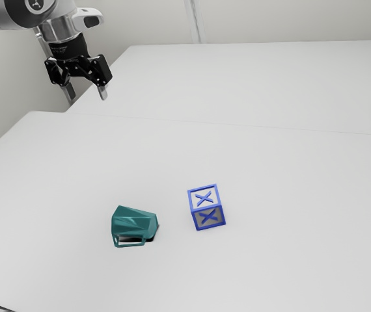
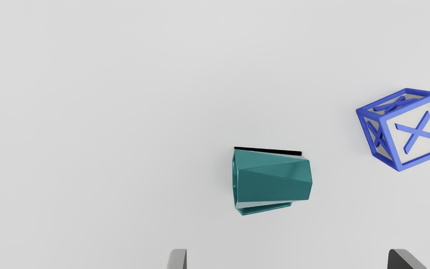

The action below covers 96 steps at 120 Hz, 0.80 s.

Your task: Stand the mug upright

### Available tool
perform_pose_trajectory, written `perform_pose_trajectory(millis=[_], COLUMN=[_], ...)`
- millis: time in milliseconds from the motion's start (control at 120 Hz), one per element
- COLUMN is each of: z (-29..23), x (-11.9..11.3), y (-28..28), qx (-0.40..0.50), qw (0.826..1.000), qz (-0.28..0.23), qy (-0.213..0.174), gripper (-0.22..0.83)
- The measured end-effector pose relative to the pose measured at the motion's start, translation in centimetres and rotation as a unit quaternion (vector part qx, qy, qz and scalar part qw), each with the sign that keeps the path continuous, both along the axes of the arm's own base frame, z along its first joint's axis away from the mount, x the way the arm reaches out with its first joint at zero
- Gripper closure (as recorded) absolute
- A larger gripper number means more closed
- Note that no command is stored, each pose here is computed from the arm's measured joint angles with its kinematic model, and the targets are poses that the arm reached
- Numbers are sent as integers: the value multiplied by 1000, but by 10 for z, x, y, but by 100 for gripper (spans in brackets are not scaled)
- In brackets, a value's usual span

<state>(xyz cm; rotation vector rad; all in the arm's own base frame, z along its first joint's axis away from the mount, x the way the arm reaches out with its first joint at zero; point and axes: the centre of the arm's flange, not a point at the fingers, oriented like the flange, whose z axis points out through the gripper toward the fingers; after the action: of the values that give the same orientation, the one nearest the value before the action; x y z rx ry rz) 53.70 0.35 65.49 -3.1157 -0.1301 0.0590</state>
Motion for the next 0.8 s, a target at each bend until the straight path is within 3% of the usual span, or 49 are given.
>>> perform_pose_trajectory(millis=[442, 800], z=[-13, -79], x=[-11, -12], y=[0, 34], qx=[1, -51], qw=[1000, 998], qz=[1, 23], qy=[9, -5], gripper=[2, 2])
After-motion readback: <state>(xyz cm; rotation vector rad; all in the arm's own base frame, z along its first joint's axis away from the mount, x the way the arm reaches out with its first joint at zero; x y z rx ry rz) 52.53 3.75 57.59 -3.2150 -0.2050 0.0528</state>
